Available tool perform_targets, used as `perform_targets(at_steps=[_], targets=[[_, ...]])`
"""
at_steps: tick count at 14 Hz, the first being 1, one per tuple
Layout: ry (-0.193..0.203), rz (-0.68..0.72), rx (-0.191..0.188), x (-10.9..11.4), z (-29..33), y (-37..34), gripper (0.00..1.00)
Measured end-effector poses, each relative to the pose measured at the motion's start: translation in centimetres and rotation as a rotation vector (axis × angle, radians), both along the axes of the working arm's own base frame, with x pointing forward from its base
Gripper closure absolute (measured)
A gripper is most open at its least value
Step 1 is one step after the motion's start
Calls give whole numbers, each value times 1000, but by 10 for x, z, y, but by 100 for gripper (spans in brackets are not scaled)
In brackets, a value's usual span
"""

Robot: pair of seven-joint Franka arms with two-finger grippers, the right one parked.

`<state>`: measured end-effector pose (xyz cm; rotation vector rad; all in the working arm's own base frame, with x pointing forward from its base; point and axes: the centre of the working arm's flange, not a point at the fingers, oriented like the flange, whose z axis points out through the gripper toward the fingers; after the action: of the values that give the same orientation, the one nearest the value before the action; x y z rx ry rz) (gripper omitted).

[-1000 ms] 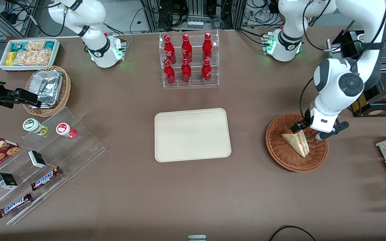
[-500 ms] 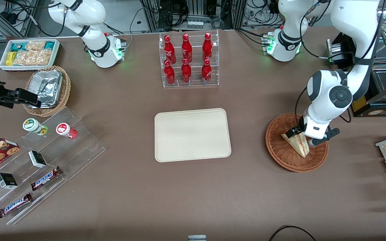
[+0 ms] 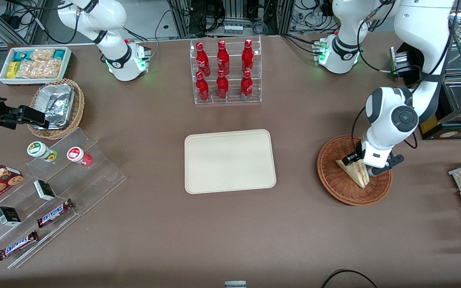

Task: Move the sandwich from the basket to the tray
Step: 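Lower the left gripper into the wicker basket and grasp the wrapped sandwich, then lift the sandwich and carry it with the left gripper over the cream tray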

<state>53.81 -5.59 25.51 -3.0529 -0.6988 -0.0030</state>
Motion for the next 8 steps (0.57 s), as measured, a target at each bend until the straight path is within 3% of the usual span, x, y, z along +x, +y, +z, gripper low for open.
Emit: perform_targets(at_steps=[3,6,8], targets=[[-12,2,0,4,4,2,65],[-29,-14,5,15,19,-4,74],[-12,-59,25,24,40,-21,79]])
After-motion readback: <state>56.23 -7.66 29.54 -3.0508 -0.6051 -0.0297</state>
